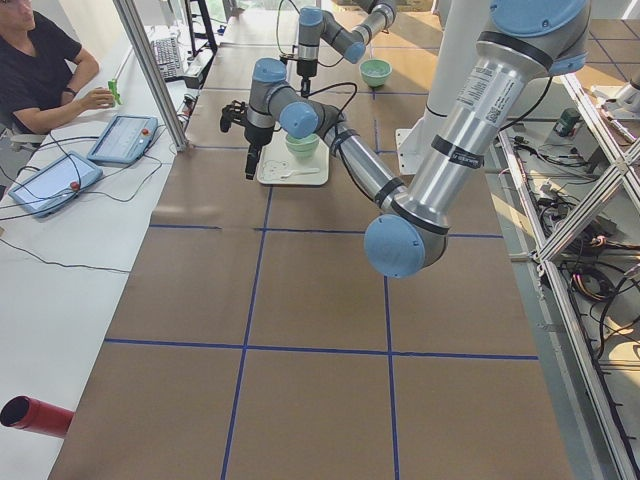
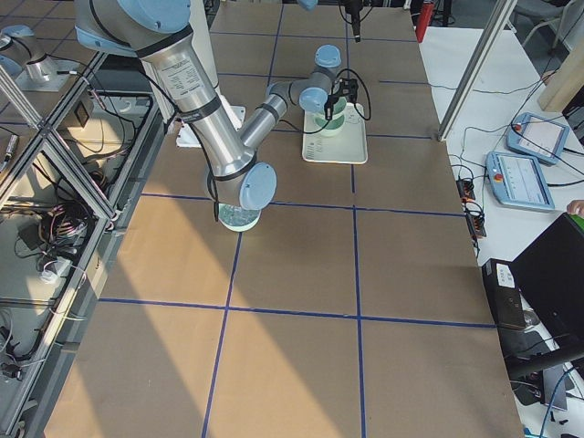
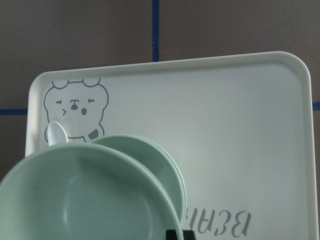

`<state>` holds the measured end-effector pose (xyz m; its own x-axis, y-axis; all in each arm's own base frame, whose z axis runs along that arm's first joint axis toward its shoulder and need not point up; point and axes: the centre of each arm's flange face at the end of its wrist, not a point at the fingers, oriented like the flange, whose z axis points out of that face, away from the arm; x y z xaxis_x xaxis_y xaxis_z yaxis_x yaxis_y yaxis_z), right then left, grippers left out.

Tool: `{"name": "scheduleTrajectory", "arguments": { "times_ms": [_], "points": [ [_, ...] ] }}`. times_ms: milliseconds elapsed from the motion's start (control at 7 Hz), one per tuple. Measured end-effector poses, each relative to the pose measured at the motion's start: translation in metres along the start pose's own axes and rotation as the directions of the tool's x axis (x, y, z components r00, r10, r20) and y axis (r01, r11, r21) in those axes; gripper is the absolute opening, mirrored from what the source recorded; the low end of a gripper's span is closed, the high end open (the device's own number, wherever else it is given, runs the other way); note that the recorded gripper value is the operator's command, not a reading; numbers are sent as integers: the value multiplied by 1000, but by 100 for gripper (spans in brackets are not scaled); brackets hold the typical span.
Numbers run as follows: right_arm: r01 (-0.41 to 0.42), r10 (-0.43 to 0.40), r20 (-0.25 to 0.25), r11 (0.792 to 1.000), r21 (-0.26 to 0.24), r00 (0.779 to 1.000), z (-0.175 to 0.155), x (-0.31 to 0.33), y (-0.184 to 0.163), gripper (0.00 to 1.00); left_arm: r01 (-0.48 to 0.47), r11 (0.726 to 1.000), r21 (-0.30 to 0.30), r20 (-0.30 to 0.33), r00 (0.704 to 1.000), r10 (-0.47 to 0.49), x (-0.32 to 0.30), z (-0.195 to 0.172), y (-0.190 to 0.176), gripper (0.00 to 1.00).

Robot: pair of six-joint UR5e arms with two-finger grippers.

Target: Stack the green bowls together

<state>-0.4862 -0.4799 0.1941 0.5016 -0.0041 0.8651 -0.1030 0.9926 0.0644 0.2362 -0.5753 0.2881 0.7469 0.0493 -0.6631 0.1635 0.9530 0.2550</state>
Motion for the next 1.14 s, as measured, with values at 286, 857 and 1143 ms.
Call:
{"name": "scheduleTrajectory", "arguments": {
  "times_ms": [286,857,1143],
  "points": [
    [-10,10,-22,1000,5,1000,13,-6,0,0,-32,999,-4,12,999,32,-28,-3,-5,100],
    [-15,15,-33,1000,8,999,21,-5,-4,100,-33,999,-8,18,999,33,-36,0,-4,100],
    [-18,19,-40,1000,20,999,22,-3,-7,100,-31,999,-12,22,999,31,-39,3,-2,100]
  ]
}}
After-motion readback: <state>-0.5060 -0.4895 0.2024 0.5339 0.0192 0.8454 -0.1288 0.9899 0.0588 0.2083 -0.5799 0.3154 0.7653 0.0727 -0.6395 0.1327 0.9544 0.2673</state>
